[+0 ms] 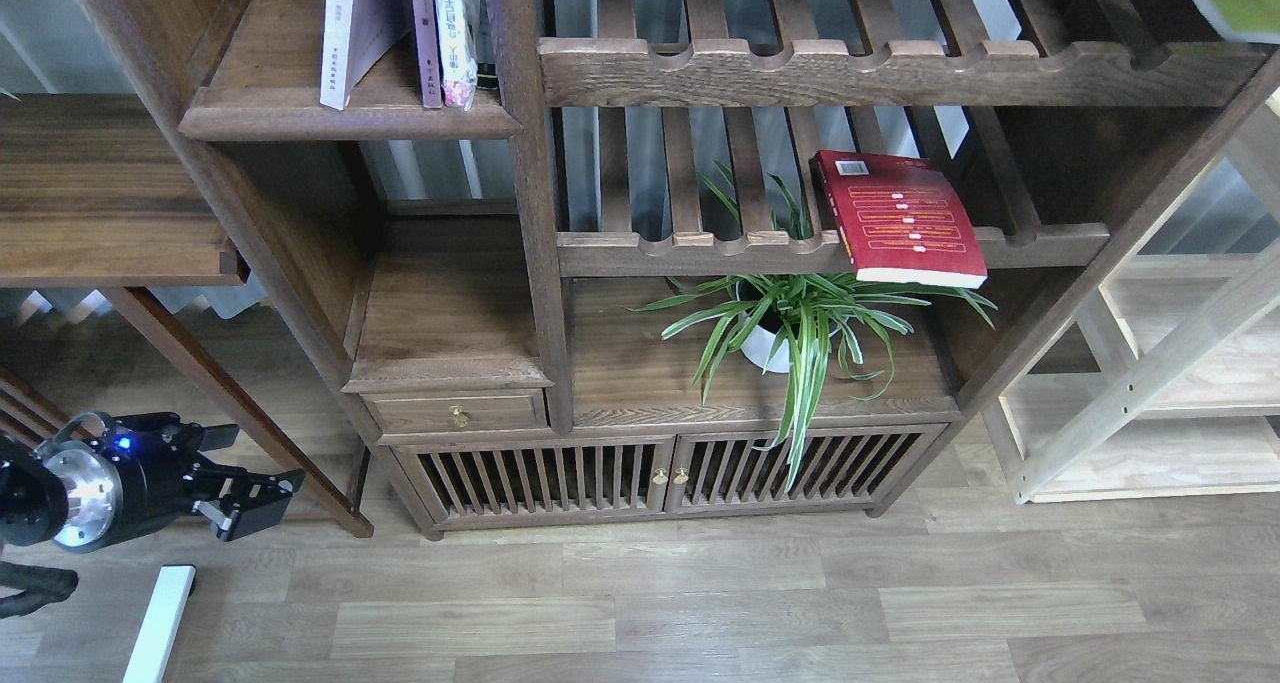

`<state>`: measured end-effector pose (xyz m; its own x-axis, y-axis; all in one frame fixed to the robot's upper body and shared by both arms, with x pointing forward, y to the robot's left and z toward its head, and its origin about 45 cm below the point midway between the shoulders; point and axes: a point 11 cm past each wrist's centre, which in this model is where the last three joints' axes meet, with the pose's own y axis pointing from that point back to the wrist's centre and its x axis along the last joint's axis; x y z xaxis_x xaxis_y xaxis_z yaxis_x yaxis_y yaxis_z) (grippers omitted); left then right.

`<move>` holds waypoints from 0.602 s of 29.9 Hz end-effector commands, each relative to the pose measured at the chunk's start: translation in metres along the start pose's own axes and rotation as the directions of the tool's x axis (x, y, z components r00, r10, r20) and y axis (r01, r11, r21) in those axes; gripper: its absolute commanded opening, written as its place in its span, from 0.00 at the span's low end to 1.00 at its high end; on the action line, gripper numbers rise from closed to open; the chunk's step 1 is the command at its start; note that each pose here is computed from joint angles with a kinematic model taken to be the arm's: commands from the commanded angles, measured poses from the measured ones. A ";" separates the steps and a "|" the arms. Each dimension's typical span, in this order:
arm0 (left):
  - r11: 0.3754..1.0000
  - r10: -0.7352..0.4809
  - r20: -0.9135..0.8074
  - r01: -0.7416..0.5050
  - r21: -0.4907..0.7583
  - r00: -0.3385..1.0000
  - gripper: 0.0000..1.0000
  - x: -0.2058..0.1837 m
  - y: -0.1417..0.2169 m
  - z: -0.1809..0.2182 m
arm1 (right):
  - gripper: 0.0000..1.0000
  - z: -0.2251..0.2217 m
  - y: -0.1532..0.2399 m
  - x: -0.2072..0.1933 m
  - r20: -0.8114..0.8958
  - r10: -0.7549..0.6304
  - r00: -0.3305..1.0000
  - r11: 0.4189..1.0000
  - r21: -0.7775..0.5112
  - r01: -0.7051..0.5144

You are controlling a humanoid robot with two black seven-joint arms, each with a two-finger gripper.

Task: Organize books on shelf
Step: 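Lower both grippers toward the yellow-green book on the floor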

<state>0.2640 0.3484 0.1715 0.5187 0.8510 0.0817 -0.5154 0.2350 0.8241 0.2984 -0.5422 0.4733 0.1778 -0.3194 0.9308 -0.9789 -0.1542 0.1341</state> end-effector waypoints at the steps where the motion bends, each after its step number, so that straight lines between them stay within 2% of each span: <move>1: 1.000 0.001 -0.001 -0.001 0.002 1.000 0.85 0.000 0.000 0.000 | 0.00 -0.006 0.009 0.015 0.054 0.009 0.998 1.000 0.020 -0.010; 8: 1.000 0.002 0.000 -0.002 -0.001 1.000 0.85 0.000 0.000 0.001 | 0.00 -0.012 0.032 0.033 0.172 -0.014 0.985 0.999 0.048 0.006; 11: 1.000 0.002 -0.001 -0.002 0.000 1.000 0.85 0.000 0.000 0.000 | 0.00 -0.005 0.048 0.032 0.203 -0.041 0.978 0.999 0.025 0.037; 18: 1.000 -0.001 0.000 0.001 -0.005 1.000 0.85 -0.001 0.000 0.002 | 0.00 -0.004 0.050 0.020 0.257 -0.125 0.958 0.992 0.037 0.119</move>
<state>0.2651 0.3479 0.1723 0.5175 0.8517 0.0827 -0.5186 0.2352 0.8220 0.2545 -0.5531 0.5062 0.2788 -0.5137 0.8114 -0.9578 -0.2103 0.1959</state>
